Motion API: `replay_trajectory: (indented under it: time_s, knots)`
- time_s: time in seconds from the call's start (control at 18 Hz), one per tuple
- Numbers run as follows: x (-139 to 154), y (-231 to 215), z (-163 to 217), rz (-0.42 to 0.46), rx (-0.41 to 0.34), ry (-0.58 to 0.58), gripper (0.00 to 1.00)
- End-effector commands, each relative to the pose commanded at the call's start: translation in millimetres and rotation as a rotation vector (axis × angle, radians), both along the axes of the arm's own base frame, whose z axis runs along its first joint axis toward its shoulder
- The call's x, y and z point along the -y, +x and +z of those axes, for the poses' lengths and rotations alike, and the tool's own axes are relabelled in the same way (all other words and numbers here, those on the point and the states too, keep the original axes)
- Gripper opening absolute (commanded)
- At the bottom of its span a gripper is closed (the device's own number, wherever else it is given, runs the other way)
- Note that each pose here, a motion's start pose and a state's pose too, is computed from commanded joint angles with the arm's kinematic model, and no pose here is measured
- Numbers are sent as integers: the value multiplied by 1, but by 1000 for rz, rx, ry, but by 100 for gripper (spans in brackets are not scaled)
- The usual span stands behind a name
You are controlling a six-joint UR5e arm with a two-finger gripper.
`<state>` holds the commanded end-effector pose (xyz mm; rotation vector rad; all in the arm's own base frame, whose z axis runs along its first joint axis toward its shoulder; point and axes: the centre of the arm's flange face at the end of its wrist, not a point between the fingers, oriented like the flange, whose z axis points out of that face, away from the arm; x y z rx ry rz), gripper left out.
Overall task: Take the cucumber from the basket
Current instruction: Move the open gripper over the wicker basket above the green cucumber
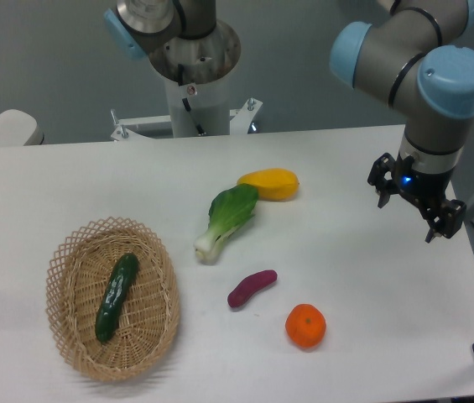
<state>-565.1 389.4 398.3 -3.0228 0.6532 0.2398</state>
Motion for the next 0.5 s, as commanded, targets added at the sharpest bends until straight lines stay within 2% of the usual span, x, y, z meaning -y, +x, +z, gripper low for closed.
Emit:
replay_trajectory:
  time_s: [0.28, 0.39, 0.5]
  knots:
    - [-5, 12, -5, 7, 32, -11, 100]
    - [-8, 24, -5, 45, 51, -12, 100]
    - [-27, 48, 0, 99, 54, 0, 100]
